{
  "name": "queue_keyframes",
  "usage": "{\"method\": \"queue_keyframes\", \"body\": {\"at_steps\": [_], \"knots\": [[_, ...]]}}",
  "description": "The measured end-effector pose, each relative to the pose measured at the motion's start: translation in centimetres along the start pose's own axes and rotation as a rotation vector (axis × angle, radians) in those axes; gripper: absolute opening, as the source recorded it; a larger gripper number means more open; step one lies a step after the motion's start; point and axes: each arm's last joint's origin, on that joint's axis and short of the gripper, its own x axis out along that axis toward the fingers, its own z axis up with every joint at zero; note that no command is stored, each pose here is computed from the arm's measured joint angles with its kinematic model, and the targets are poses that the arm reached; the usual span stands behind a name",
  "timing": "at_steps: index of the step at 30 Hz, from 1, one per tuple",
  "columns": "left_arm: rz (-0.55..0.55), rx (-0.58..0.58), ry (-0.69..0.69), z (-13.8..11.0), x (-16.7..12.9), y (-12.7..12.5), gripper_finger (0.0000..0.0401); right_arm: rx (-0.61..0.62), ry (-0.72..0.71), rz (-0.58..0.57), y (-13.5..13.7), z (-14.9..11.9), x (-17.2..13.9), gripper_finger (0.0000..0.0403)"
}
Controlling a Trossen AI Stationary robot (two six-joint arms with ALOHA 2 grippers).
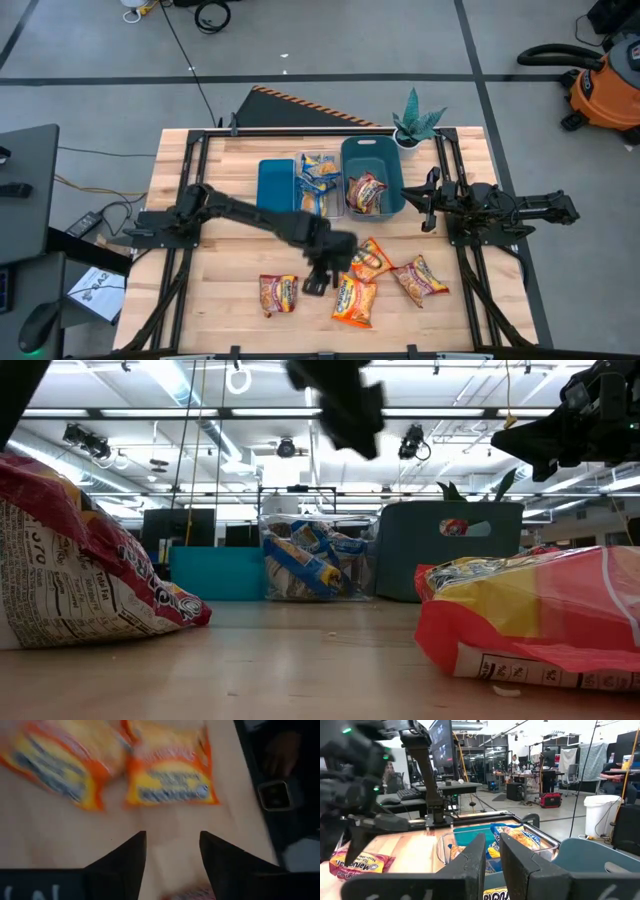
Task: Sort Maruchan noodles
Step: Put the left red noodle into the green bin
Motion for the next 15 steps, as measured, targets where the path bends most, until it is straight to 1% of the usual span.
{"method": "queue_keyframes", "body": {"at_steps": [3,7,12,15], "knots": [[0.004,-0.084,0.129,-1.3,0.5,-2.1,0.0179,0.000,0.000,0.000,0.0,0.0,0.0,0.0061],[0.055,-0.155,0.296,-3.1,1.1,-5.0,0.0170,0.000,0.000,0.000,0.0,0.0,0.0,0.0061],[0.138,-0.251,0.360,-4.5,1.6,-9.1,0.0163,0.000,0.000,0.000,0.0,0.0,0.0,0.0061],[0.188,-0.278,0.359,-5.2,2.0,-11.5,0.0162,0.000,0.001,0.000,0.0,0.0,0.0,0.0061]]}}
